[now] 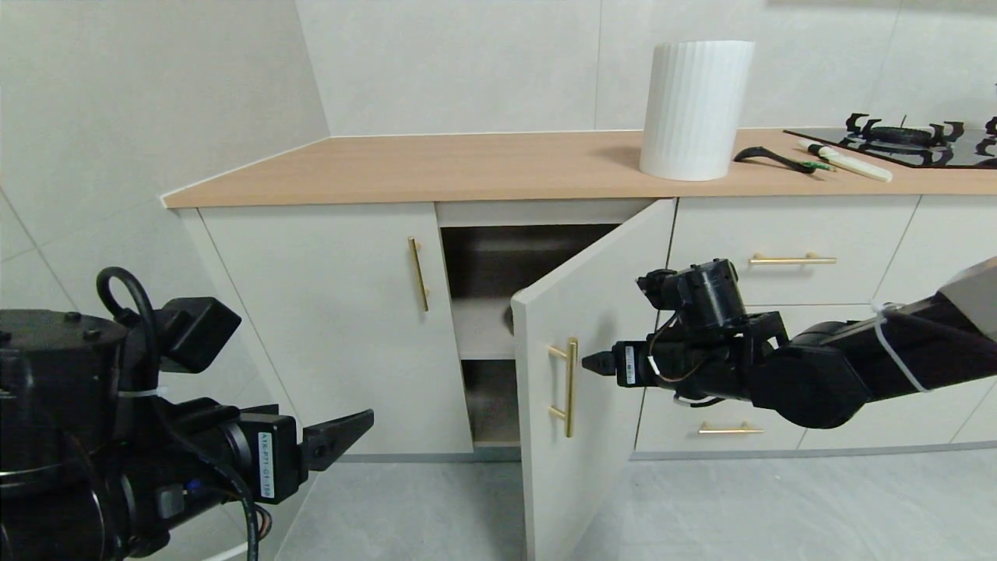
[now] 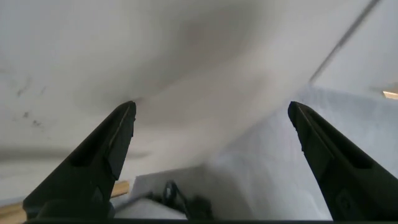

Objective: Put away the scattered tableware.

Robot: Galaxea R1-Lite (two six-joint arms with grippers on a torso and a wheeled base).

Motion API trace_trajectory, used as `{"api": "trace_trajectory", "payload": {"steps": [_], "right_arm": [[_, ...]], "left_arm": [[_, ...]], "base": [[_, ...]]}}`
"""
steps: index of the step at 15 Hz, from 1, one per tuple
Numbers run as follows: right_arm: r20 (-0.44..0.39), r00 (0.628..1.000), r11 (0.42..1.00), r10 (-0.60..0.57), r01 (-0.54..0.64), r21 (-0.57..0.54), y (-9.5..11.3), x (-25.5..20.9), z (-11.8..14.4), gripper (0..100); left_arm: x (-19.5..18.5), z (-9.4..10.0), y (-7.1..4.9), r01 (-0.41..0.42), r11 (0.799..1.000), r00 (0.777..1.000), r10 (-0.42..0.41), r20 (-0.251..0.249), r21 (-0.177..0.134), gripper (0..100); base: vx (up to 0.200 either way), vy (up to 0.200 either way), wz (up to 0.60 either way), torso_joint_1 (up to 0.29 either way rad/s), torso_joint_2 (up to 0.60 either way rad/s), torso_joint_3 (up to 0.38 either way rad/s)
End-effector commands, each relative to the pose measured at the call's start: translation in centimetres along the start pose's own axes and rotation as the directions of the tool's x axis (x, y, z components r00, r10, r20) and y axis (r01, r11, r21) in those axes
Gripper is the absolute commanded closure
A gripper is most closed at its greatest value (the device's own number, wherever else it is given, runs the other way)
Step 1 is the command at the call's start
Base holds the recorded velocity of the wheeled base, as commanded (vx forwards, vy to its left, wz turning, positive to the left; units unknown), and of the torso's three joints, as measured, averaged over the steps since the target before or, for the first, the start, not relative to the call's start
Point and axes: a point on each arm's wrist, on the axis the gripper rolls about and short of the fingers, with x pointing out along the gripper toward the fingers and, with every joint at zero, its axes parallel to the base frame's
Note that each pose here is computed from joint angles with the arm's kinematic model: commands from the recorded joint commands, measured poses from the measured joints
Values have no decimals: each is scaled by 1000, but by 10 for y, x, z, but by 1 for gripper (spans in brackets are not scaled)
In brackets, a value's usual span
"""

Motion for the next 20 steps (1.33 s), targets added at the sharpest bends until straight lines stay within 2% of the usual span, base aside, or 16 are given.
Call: {"api": "trace_trajectory", "payload": {"steps": [1, 4, 6, 9, 13, 20], "right_arm": [[-6, 1000, 1000, -7, 7, 2, -3, 14, -7, 0], [26, 1000, 1000, -1, 1, 12, -3, 29, -11, 0], [82, 997, 999, 5, -9, 53, -2, 38, -11, 0], [88, 996, 998, 5, -11, 61, -2, 41, -11, 0], [103, 995, 995, 7, -18, 102, 0, 46, -8, 0], [225, 961, 952, -159, 88, 294, 3, 92, 6, 0]], "left_arm": [[0, 0, 0, -1, 1000, 1000, 1, -1, 0, 0], [2, 0, 0, -5, 1000, 1000, 5, -7, 3, 0], [3, 0, 0, -7, 1000, 1000, 7, -9, 1, 0], [4, 0, 0, -8, 1000, 1000, 8, -11, 2, 0], [3, 0, 0, -7, 1000, 1000, 7, -9, 1, 0], [3, -1, 0, -8, 1000, 1000, 8, -11, 2, 0]], "base": [[0, 0, 0, 0, 0, 0], [0, 0, 0, 0, 0, 0], [100, 0, 0, -1, -4, 4], [200, 0, 0, -2, 1, 4], [0, 0, 0, 0, 0, 0], [0, 0, 0, 0, 0, 0]]}}
